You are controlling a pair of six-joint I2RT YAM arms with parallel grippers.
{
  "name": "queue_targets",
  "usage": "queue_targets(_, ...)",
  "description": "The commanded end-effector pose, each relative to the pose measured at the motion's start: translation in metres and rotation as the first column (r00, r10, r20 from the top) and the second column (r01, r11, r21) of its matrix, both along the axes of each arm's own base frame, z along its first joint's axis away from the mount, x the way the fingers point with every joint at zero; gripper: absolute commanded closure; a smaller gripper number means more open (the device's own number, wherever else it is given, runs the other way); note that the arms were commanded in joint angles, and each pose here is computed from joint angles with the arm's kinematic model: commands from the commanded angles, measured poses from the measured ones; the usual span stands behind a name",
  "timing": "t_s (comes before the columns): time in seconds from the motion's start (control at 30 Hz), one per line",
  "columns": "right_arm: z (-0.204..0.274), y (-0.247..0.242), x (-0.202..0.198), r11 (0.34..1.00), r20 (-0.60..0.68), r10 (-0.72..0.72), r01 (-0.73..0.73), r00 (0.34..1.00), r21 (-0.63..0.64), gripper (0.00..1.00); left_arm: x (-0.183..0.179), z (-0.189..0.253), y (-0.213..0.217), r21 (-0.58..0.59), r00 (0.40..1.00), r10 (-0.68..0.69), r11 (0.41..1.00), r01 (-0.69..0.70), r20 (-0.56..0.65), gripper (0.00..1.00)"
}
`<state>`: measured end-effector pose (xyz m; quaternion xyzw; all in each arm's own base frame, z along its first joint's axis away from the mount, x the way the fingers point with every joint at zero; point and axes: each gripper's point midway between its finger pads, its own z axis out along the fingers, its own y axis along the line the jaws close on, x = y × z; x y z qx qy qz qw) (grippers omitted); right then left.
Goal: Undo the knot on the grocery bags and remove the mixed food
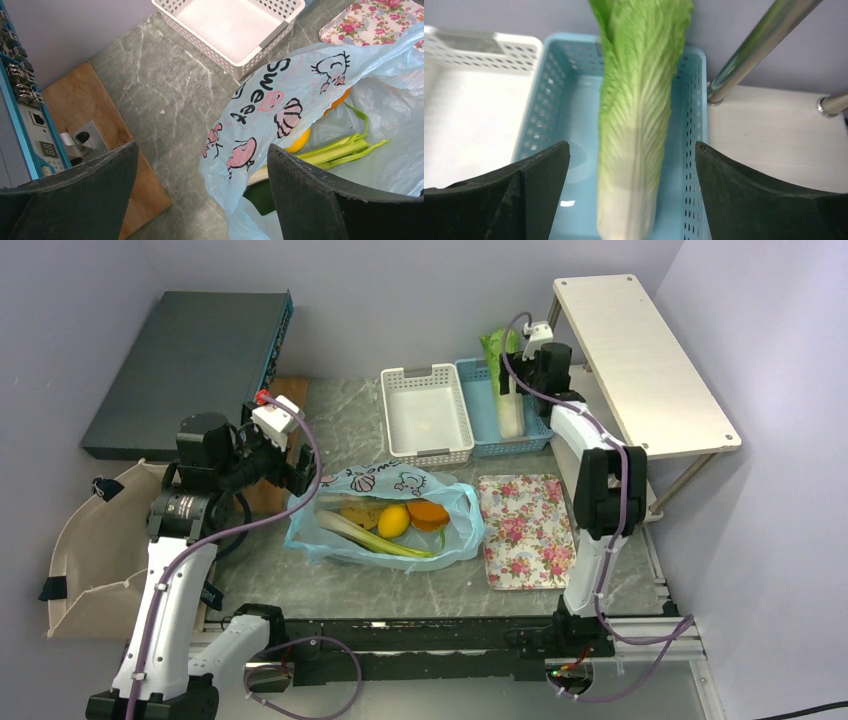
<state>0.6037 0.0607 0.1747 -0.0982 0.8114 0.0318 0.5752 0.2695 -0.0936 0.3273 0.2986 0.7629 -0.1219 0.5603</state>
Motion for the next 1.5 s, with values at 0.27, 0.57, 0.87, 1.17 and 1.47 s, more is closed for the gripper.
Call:
queue_targets(0.27,0.195,0.163,-0.204,0.706,0.167,0.694,-0.707,0.701,0.031,0.09,-0.052,-0.022,-0.026,0.059,0.956,-0.29,0.956,0.288,0.028,0.01)
queue_targets(0.57,0.136,0.246,-0.394,0.319,0.009,0.948,-0.947,0.319,-0.045,0.53,-0.094,-0.084,-0.011,0.255,0.916,-0.399,0.882,0.395,-0.037,0.11)
queue_targets(0.87,0.038,0.249,-0.448,0.171,-0.208,0.962,-0.984,0.179,-0.055,0.74,-0.141,-0.133,-0.001,0.396,0.827,-0.547,0.736,0.549,-0.13,0.26)
queue_targets(1.17,-0.003,0.253,-0.468,0.047,-0.318,0.945,-0.995,0.071,-0.083,0.63,-0.16,-0.138,0.002,0.441,0.793,-0.594,0.681,0.585,-0.135,0.26)
queue_targets(1.47,0.046,0.313,-0.426,0.219,-0.144,0.964,-0.975,0.222,-0.038,0.62,-0.157,-0.121,-0.002,0.42,0.805,-0.584,0.709,0.567,-0.102,0.29)
